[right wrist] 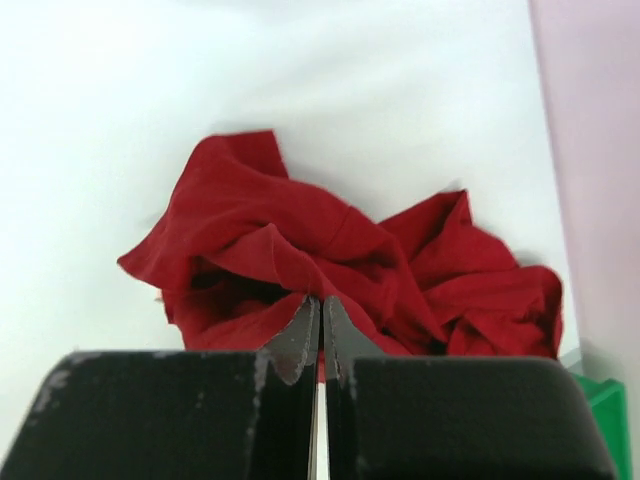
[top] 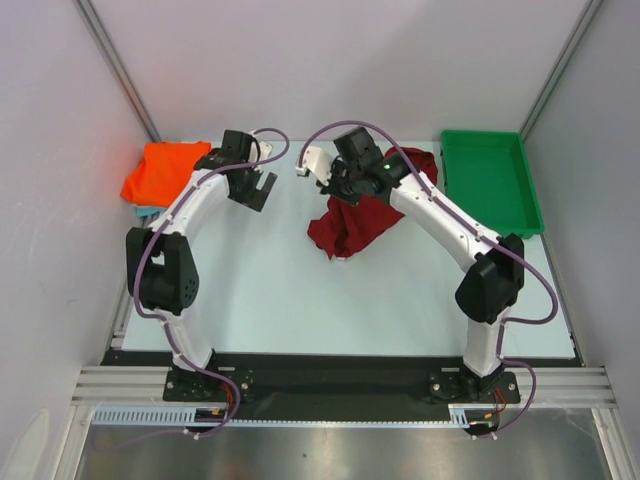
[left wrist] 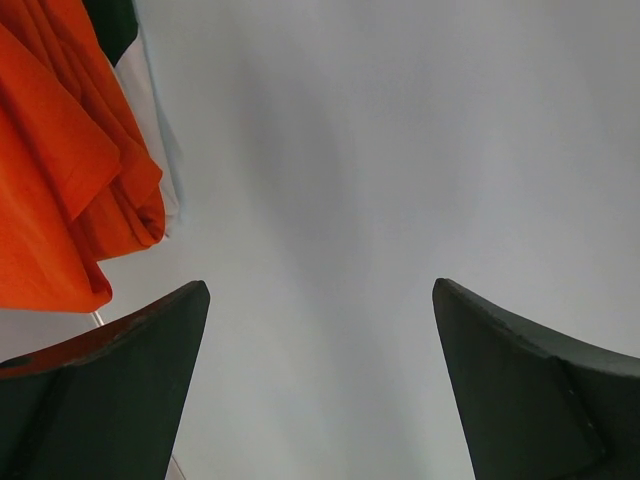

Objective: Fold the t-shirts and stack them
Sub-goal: Flatten the tshirt out

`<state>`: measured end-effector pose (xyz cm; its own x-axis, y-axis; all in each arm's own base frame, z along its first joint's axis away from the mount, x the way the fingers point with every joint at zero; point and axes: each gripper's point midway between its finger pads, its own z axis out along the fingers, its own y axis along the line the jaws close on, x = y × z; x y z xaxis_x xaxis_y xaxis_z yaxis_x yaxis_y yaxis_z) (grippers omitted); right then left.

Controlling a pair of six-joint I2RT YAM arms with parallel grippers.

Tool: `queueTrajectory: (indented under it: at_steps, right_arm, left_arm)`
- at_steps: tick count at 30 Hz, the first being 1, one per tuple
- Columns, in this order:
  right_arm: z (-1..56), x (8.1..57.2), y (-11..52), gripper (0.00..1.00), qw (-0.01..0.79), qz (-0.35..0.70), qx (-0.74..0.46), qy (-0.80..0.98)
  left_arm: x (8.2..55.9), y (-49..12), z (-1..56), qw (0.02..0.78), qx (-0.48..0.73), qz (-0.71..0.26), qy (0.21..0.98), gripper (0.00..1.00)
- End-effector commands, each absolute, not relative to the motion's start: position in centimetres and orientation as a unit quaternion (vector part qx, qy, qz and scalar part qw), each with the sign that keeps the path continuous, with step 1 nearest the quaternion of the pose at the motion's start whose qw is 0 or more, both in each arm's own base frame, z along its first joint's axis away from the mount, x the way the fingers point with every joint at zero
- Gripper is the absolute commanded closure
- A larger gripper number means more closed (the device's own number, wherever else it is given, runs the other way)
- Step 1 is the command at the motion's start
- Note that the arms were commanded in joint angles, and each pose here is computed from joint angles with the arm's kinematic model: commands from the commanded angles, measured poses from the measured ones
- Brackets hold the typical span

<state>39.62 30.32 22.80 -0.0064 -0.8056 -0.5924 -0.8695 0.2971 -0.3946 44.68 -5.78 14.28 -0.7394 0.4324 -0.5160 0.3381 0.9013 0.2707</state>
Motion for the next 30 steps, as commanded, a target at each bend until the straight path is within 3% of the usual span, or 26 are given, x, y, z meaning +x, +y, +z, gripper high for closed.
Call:
queueTrajectory:
  at_steps: [1,8,18,25,30]
  right_arm:
    - [27.5,40.4,32.6,1.00,0.444,0.051,-0.575,0.685]
    - [33.2,40.7,37.8,1.00,0.517,0.043,-0.611,0.598]
    - [48.7,36.5,43.2,1.00,0.695,0.092,-0.537,0.469]
    - [60.0,38.6,37.0,1.00,0.816,0.061,-0.397,0.415]
    - [57.9,44.1,28.1,1.00,0.792,-0.003,-0.357,0.495]
  left_arm:
    - [45.1,-5.0,16.9,0.323,0.200,0.095,0.920,0.00]
    - [41.4,-3.0,18.4,0.345,0.139,0.026,0.928,0.00]
    - [37.3,1.1,18.0,0.364,0.150,0.087,0.915,0.00]
    - [38.1,1.1,18.4,0.370,0.125,0.077,0.918,0.00]
    - [38.4,0.4,17.9,0.363,0.114,0.055,0.923,0.00]
